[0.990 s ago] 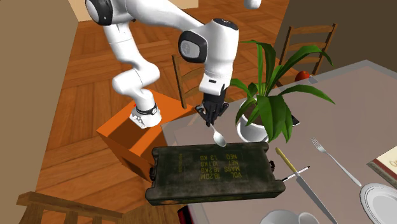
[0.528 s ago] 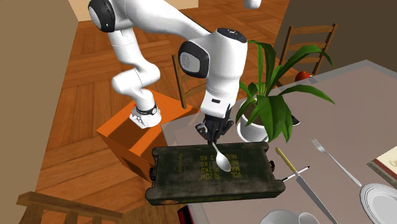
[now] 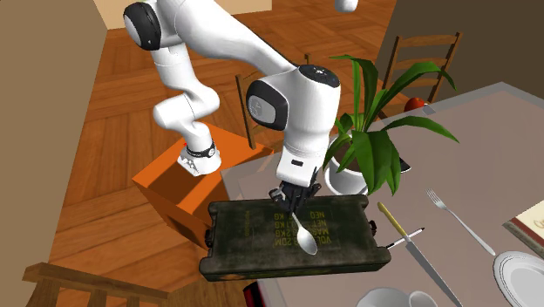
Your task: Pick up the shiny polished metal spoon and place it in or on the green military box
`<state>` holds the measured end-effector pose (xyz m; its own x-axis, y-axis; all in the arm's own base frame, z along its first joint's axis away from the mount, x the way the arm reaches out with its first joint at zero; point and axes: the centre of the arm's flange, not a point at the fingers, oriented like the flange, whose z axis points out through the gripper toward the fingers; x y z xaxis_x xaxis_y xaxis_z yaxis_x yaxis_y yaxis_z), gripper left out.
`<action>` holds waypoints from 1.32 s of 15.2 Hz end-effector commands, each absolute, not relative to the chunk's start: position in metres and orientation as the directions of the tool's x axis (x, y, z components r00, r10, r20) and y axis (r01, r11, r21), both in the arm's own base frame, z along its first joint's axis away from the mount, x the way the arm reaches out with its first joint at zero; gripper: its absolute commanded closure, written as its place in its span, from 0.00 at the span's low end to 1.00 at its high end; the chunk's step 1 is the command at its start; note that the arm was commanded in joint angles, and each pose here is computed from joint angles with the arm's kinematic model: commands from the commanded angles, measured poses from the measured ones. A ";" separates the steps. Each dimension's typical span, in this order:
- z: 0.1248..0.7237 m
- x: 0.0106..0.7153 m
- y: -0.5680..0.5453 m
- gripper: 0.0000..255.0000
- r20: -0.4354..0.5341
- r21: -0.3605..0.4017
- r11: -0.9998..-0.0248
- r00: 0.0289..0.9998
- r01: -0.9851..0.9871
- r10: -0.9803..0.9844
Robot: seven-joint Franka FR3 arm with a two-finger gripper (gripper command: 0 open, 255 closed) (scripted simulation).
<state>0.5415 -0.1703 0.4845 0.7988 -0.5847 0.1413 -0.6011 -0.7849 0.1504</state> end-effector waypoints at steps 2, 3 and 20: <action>0.468 0.542 -0.170 1.00 0.142 0.150 -0.785 0.799 -0.601 -0.585; 0.463 0.542 -0.170 1.00 0.142 0.150 -0.785 0.799 -0.601 -0.585; 0.435 0.542 -0.170 0.00 0.142 0.150 -0.785 0.799 -0.601 -0.585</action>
